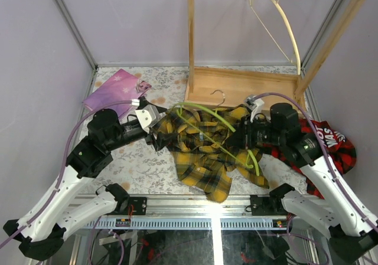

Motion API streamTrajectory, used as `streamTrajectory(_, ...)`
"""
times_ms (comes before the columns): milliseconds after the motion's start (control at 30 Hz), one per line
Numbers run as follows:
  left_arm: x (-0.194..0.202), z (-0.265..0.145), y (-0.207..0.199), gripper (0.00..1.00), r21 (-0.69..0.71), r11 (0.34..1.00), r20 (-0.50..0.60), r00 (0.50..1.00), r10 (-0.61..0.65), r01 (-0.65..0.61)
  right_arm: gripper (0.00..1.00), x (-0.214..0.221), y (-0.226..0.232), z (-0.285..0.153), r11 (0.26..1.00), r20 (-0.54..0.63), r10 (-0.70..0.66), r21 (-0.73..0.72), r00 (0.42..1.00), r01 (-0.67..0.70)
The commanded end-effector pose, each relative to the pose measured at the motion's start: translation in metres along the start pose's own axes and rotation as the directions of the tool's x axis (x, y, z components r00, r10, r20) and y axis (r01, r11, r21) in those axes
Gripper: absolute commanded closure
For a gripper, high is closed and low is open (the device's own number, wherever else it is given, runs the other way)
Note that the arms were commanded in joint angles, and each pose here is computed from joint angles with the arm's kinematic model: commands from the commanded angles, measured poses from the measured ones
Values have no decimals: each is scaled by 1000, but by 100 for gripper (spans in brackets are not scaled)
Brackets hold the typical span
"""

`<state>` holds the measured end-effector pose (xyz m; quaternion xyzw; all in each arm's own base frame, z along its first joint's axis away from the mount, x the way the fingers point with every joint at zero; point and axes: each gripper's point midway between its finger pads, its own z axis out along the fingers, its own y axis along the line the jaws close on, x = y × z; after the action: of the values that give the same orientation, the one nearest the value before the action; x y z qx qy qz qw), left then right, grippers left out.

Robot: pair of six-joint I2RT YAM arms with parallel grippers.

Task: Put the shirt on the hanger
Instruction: Adjust the hanger.

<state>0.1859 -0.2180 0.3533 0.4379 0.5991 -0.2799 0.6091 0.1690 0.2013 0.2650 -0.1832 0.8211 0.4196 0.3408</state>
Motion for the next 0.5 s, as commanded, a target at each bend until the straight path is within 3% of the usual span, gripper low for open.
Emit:
streamTrajectory(0,-24,-1,-1,15,30,997,62,996,63,-65,100,-32,42,3,992,106,-103,-60,989,110)
streamTrajectory(267,-47,-19,-12,11,62,993,119,988,94,-102,100,-17,76,6,958,71,-171,-219,983,183)
streamTrajectory(467,-35,-20,-28,12,175,980,43,995,91,-97,100,-5,100,1,910,71,-187,-362,980,200)
